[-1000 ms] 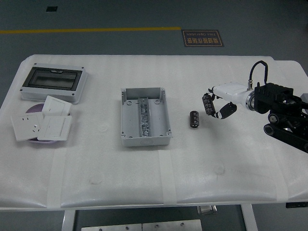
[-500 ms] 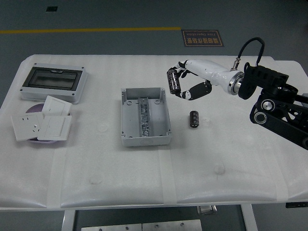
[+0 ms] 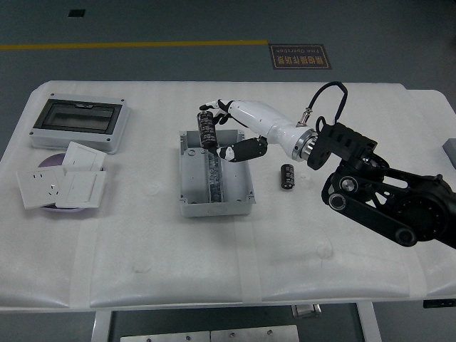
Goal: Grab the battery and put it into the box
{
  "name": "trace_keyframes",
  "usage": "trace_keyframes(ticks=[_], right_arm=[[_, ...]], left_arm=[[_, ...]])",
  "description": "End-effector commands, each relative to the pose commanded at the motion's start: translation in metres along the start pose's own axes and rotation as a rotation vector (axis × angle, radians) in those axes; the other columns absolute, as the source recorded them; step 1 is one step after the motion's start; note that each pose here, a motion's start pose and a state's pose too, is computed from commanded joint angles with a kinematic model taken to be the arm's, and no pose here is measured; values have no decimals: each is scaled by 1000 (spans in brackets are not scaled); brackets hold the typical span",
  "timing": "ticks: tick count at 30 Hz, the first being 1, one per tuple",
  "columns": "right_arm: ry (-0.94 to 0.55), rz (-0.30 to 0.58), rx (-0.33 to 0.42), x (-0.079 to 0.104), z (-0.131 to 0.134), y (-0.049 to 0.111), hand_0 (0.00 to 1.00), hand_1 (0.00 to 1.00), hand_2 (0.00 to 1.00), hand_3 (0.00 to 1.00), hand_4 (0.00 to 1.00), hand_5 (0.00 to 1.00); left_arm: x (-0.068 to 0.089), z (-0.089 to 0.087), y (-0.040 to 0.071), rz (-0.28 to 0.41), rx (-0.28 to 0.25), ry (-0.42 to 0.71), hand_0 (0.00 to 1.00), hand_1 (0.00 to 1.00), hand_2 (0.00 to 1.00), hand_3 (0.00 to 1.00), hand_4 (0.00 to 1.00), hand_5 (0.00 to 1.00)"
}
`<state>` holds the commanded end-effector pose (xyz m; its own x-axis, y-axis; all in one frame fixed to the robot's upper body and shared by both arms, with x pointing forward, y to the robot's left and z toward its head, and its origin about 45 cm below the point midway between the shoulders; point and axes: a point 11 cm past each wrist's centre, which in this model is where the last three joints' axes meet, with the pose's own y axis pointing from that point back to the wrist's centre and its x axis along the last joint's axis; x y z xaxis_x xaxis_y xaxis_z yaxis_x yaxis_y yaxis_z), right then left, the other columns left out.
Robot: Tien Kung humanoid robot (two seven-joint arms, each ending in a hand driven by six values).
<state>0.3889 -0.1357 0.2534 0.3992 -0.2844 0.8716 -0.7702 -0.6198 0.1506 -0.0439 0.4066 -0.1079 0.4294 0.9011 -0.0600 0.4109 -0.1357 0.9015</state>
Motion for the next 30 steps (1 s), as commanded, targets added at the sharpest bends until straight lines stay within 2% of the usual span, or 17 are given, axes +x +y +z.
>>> trace_keyframes(ticks=[4, 5, 8, 15, 21, 26, 30], right_arm=[[-11, -27, -28, -14, 10, -1, 894, 858, 964, 998, 898, 427], [-15, -35, -38, -18, 14, -1, 980, 917, 998, 998, 959, 482], [-21, -53, -69, -26, 24, 0, 980, 917, 998, 998, 959, 482], [25, -68, -138, -19, 54, 14, 992, 912, 998, 998, 981, 507], [85, -130, -233, -17, 92, 31, 989, 903, 994, 998, 987, 517], [110, -189, -311, -24, 120, 44, 984, 885, 961, 998, 984, 518], [125, -223, -345, -31, 133, 48, 976, 863, 936, 998, 979, 516]], left_arm=[[0, 1, 0, 3, -5, 1, 733, 700, 497, 508, 326, 2], [1, 1, 0, 4, -6, 2, 733, 700, 495, 507, 325, 2], [1, 2, 0, 5, -8, 2, 733, 700, 495, 507, 325, 2], [1, 1, 0, 4, -7, 2, 733, 697, 494, 507, 317, 2], [2, 2, 1, 7, -13, 3, 732, 694, 493, 506, 310, 2], [3, 3, 1, 11, -18, 3, 732, 692, 492, 506, 306, 2], [4, 4, 1, 16, -24, 5, 732, 689, 490, 506, 303, 2]])
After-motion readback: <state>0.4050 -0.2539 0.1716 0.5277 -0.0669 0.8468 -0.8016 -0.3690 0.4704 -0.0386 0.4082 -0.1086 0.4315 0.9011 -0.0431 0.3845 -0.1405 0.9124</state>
